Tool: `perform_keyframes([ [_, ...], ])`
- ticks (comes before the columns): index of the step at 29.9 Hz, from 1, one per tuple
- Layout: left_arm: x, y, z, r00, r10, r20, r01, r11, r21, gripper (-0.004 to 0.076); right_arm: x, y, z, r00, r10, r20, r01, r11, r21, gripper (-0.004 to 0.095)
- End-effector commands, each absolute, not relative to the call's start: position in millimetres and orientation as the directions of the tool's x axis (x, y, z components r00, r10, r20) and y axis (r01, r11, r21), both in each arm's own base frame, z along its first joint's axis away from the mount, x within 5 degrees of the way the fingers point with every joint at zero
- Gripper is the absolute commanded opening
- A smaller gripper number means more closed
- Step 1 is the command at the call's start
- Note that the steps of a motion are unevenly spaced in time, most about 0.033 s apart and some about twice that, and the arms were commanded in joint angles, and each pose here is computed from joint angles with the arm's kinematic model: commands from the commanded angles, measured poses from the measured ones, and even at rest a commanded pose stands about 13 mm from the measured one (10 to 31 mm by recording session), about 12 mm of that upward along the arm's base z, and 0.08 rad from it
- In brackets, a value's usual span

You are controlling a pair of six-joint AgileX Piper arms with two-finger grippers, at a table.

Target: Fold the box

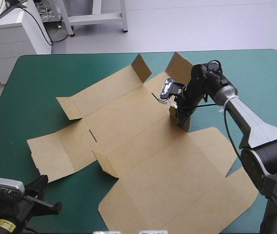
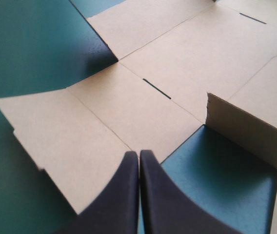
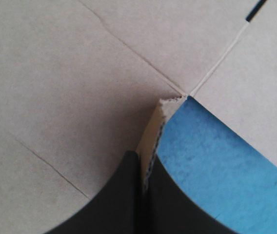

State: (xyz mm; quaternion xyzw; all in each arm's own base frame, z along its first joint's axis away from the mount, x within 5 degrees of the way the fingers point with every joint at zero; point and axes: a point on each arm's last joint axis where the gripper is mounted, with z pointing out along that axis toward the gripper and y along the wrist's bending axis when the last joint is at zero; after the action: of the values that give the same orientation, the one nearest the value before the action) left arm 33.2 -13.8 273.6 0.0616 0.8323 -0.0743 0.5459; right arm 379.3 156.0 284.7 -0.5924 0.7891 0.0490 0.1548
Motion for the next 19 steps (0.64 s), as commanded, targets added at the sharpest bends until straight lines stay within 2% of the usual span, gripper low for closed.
perform_keyframes([
  [1,36.1,-14.1,286.8,-0.324,0.0,-0.946,0.186,0.98,-0.064,-0.0008,375.1,164.8,313.2,0.005,-0.954,-0.3,-0.966,0.072,-0.247,-0.0019],
  [5,36.1,-14.1,286.8,-0.324,0.0,-0.946,0.186,0.98,-0.064,-0.0008,380.7,173.3,311.3,0.166,-0.952,-0.257,-0.938,-0.072,-0.339,-0.0019],
  [7,36.1,-14.1,286.8,-0.324,0.0,-0.946,0.186,0.98,-0.064,-0.0008,385.7,175.4,310.8,0.196,-0.947,-0.255,-0.918,-0.086,-0.386,-0.0019],
  [12,36.1,-14.1,286.8,-0.324,0.0,-0.946,0.186,0.98,-0.064,-0.0008,396.7,179.2,312.0,0.211,-0.938,-0.273,-0.874,-0.056,-0.483,-0.0019],
  [19,36.1,-14.1,286.8,-0.324,0.0,-0.946,0.186,0.98,-0.064,-0.0008,395.1,188.0,314.1,0.329,-0.907,-0.262,-0.836,-0.151,-0.527,-0.002],
])
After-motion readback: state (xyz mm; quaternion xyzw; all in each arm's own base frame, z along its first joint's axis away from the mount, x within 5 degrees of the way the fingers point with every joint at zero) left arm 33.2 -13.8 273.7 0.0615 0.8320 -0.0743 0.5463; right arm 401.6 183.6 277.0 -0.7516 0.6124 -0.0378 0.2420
